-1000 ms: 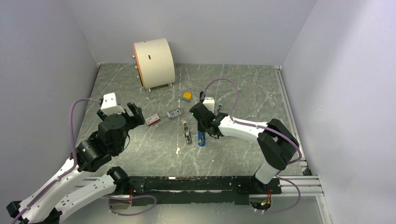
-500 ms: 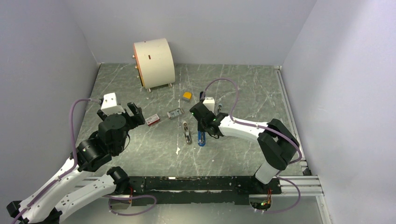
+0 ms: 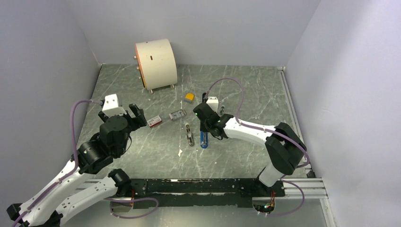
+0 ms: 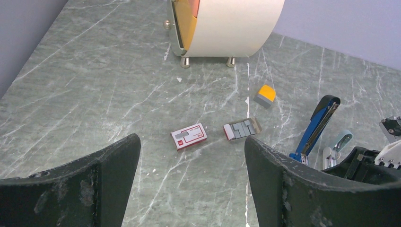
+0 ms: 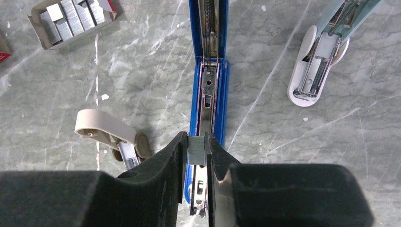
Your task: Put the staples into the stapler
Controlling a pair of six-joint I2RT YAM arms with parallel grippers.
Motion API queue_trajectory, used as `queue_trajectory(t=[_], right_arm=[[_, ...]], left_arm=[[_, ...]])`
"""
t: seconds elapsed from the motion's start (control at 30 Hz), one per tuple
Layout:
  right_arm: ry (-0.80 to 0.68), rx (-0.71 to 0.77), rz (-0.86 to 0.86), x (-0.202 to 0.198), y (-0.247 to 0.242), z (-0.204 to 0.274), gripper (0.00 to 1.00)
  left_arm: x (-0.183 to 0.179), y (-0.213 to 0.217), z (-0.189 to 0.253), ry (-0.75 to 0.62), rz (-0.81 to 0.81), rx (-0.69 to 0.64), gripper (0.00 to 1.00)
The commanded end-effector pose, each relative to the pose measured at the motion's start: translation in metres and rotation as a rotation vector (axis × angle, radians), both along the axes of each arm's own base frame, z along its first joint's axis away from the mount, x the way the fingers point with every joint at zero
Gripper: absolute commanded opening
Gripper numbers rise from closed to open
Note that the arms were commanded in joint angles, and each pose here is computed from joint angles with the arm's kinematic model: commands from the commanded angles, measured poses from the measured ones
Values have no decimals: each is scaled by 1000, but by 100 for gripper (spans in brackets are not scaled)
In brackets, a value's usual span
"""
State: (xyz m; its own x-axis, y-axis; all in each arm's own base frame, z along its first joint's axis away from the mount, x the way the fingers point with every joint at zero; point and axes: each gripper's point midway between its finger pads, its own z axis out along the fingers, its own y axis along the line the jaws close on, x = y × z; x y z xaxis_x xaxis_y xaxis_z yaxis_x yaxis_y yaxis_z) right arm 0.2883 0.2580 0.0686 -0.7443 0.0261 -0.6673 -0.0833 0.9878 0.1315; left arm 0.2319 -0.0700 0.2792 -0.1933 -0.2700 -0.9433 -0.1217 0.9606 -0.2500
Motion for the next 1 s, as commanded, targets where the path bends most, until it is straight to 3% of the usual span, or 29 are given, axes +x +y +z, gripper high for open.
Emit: queue_trajectory(t=[0.0,0.97], right_arm=[[-9,2,-17,6,1,-1,23],[20,-31,-15,4,-1,-19,22]], left_arm=[[2,3,4,-18,22,-8,85],[3,2,4,-14,19,-3,85]])
